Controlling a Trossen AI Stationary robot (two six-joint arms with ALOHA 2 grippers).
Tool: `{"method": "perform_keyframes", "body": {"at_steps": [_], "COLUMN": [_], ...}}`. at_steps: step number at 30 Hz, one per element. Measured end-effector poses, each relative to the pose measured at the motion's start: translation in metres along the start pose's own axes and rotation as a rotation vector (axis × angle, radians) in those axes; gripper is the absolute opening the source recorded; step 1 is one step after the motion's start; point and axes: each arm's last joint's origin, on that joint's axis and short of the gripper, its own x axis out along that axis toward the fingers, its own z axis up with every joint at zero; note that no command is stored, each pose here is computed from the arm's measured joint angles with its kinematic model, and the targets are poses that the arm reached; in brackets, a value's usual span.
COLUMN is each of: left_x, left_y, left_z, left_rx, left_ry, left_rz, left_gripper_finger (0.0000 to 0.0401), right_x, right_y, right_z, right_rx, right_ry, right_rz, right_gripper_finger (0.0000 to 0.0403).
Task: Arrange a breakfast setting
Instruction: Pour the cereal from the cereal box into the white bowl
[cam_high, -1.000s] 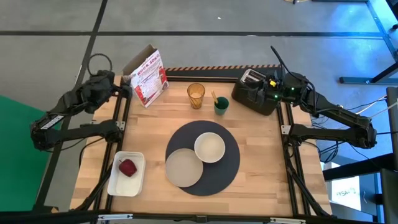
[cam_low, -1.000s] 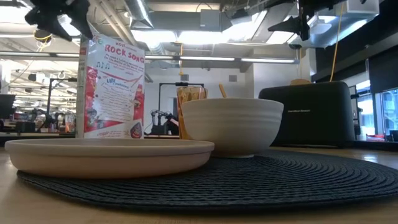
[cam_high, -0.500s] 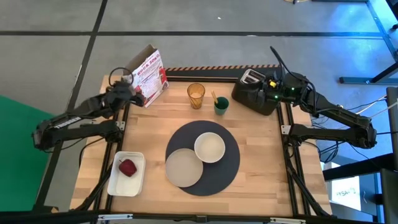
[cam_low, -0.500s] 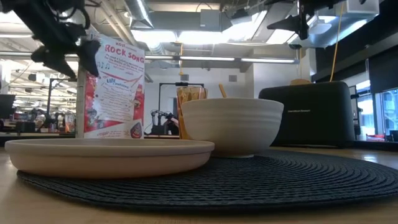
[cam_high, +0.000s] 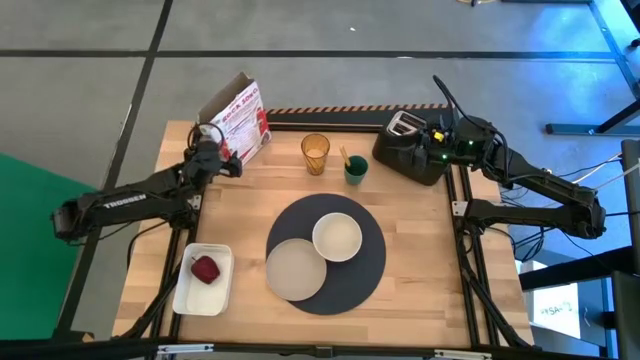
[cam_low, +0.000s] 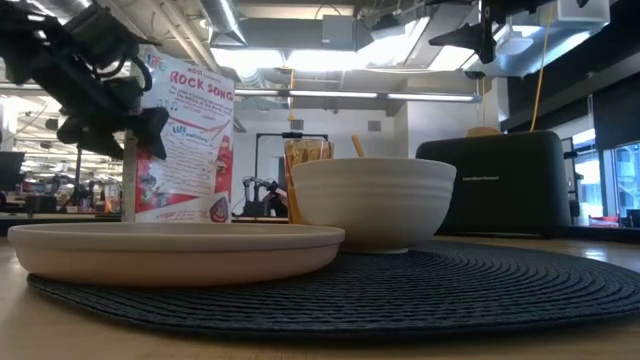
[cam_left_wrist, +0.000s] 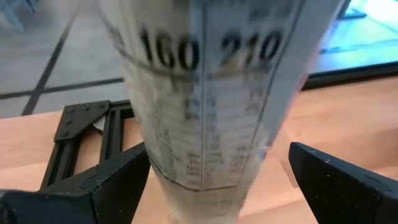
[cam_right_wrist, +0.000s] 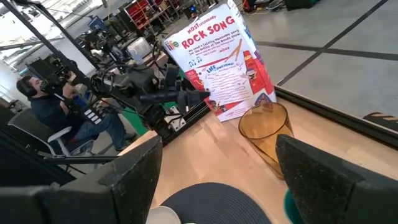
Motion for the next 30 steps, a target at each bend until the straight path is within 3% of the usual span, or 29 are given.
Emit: {"method": "perform_keyframes", "body": {"at_steps": [9, 21, 30], "left_x": [0.013, 0.024, 0.024], "left_y": [0.004, 0.013, 0.009], "left_z": [-0.012, -0.032, -0.026], "left_rx": [-0.008, -0.026, 0.11], "left_ry": [-0.083, -0.085, -0.142], "left_rz": [0.007, 0.024, -0.038], "left_gripper_finger": [0.0358, 0.0248, 0.0174], "right_x": [0.0, 0.0, 0.0], "right_y": [0.0, 0.001, 0.001], "right_z": [0.0, 0.0, 0.0], "right_rx": [0.0, 0.027, 0.03], "right_ry": [0.0, 0.013, 0.011], "right_rz": [0.0, 0.021, 0.021], "right_gripper_finger": [0.0305, 0.0305, 0.0305]}}
